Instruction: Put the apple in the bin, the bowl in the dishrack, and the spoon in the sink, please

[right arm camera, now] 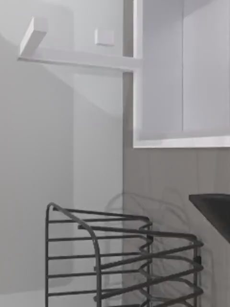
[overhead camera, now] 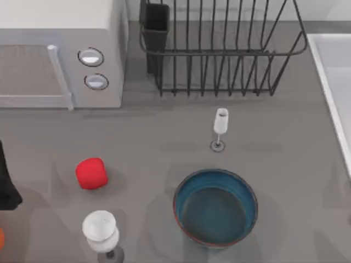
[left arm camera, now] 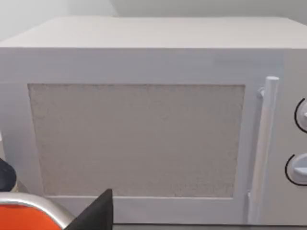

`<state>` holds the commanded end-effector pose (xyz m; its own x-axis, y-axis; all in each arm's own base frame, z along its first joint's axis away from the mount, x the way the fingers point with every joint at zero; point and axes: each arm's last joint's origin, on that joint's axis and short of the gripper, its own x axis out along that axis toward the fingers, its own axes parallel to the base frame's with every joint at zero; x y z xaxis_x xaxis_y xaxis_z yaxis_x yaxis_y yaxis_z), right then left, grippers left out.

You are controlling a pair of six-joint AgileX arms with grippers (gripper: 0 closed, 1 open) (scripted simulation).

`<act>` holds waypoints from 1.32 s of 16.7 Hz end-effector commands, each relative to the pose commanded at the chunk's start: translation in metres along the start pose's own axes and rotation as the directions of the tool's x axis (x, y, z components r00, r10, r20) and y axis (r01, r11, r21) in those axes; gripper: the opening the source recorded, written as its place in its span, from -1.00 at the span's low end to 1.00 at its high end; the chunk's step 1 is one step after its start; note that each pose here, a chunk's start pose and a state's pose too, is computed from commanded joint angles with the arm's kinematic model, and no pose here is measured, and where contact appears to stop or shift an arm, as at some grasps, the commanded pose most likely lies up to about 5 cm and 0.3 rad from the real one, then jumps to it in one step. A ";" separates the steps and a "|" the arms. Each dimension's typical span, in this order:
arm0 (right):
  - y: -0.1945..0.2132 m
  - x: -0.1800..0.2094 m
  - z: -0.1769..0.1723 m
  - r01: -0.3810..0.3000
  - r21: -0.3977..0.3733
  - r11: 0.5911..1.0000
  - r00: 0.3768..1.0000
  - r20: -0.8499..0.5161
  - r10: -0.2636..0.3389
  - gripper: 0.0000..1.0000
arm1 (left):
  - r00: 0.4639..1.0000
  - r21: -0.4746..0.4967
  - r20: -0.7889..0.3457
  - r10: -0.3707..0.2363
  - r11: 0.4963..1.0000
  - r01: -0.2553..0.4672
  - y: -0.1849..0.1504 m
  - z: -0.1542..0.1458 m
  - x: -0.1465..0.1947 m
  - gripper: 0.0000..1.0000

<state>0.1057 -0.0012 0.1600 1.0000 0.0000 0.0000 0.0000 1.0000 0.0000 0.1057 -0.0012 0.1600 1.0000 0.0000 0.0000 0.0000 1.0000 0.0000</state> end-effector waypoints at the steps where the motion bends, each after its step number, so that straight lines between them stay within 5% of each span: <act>1: 0.000 0.000 0.000 0.000 0.000 1.000 1.000 0.000 0.000 1.00 | 1.000 0.000 0.000 0.000 1.000 0.000 0.000 0.000 0.000 1.00; 6: 0.000 0.000 0.000 0.000 0.000 1.000 1.000 0.000 0.000 1.00 | 0.996 0.041 -0.087 -0.021 0.999 0.025 -0.002 0.010 0.003 1.00; 12: 0.000 0.000 0.000 0.000 0.000 1.000 1.000 0.000 0.000 1.00 | 0.907 0.182 -0.411 -0.096 0.966 0.184 -0.013 0.047 0.028 1.00; 16: 0.000 0.000 0.000 0.000 0.000 1.000 1.000 0.000 0.000 1.00 | 0.739 0.253 -0.660 -0.135 0.886 0.388 -0.030 0.068 0.068 1.00; 22: 0.000 0.000 0.000 0.000 0.000 1.000 1.000 0.000 0.000 1.00 | 0.370 0.204 -0.922 -0.116 0.667 0.717 -0.071 0.064 0.144 1.00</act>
<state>0.1057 -0.0012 0.1600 1.0000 0.0000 0.0000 0.0000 1.0000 0.0000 0.2494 -0.0726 0.2245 0.3701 -0.1160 -0.9217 0.7167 0.6669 0.2038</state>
